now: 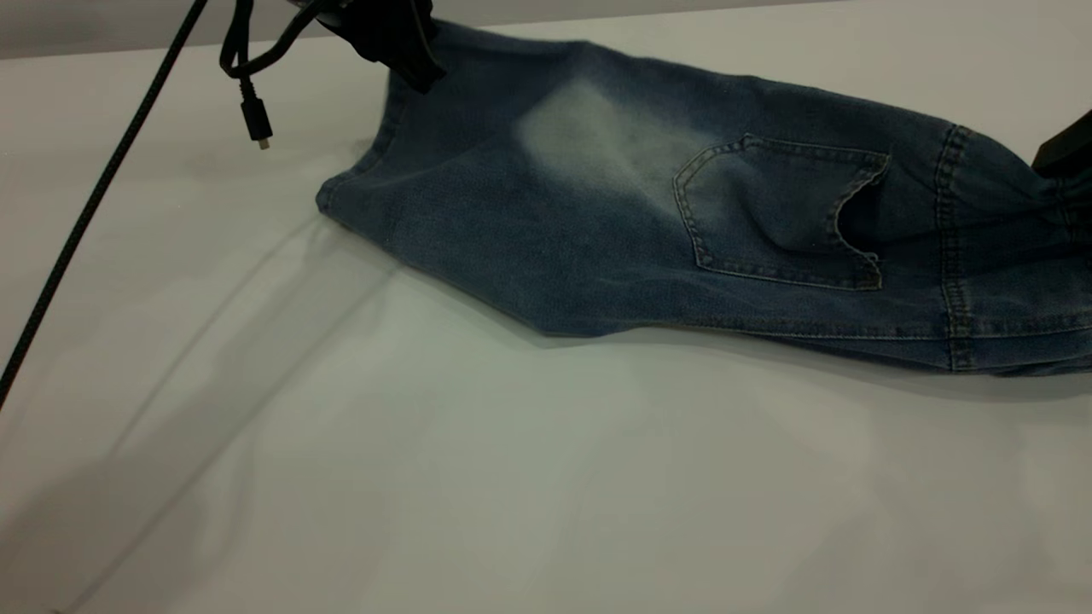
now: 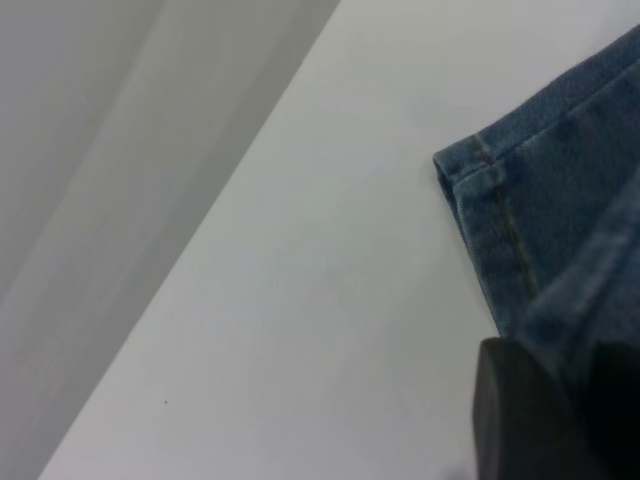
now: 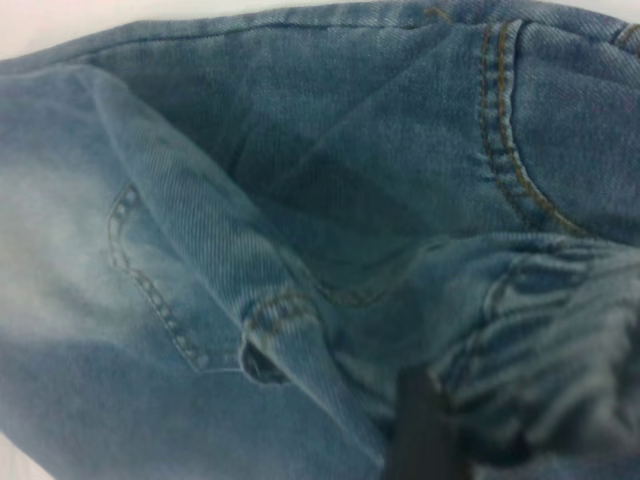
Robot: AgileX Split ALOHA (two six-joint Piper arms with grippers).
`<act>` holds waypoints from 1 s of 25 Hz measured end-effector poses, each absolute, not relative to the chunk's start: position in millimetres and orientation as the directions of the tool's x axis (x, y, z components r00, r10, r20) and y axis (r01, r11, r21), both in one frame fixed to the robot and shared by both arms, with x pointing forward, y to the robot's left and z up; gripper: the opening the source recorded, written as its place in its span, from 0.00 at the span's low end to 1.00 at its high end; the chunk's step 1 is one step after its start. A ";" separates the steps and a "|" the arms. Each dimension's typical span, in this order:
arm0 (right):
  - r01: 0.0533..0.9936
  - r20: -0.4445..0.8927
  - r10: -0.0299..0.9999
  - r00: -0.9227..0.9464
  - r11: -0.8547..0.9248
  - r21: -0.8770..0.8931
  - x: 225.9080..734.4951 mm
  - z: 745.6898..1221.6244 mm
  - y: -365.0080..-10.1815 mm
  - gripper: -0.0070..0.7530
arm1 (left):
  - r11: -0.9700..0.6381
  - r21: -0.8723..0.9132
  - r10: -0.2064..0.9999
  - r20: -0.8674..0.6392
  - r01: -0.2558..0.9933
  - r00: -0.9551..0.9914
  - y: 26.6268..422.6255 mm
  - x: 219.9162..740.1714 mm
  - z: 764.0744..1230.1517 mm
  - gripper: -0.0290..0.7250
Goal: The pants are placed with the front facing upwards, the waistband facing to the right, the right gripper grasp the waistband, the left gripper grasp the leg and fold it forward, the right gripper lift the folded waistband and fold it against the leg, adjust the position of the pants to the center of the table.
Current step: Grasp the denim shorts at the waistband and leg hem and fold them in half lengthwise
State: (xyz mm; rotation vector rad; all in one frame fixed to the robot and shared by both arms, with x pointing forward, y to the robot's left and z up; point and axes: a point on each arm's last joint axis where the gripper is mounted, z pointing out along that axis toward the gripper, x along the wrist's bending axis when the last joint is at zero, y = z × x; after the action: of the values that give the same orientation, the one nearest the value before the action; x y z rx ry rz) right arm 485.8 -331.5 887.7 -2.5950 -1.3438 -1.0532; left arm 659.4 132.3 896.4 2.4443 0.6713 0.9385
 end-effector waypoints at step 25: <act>0.792 0.578 0.727 0.372 -0.573 0.212 473.0 898.9 -324.0 0.65 | -0.729 0.627 0.621 0.440 0.274 0.649 127.8 656.4 920.7 0.51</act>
State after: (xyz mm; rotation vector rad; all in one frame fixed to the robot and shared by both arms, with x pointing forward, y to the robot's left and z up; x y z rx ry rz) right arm 473.0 -324.0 898.9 -2.5170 -1.3979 -0.9782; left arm 656.4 127.8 920.7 2.3508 0.6966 0.8946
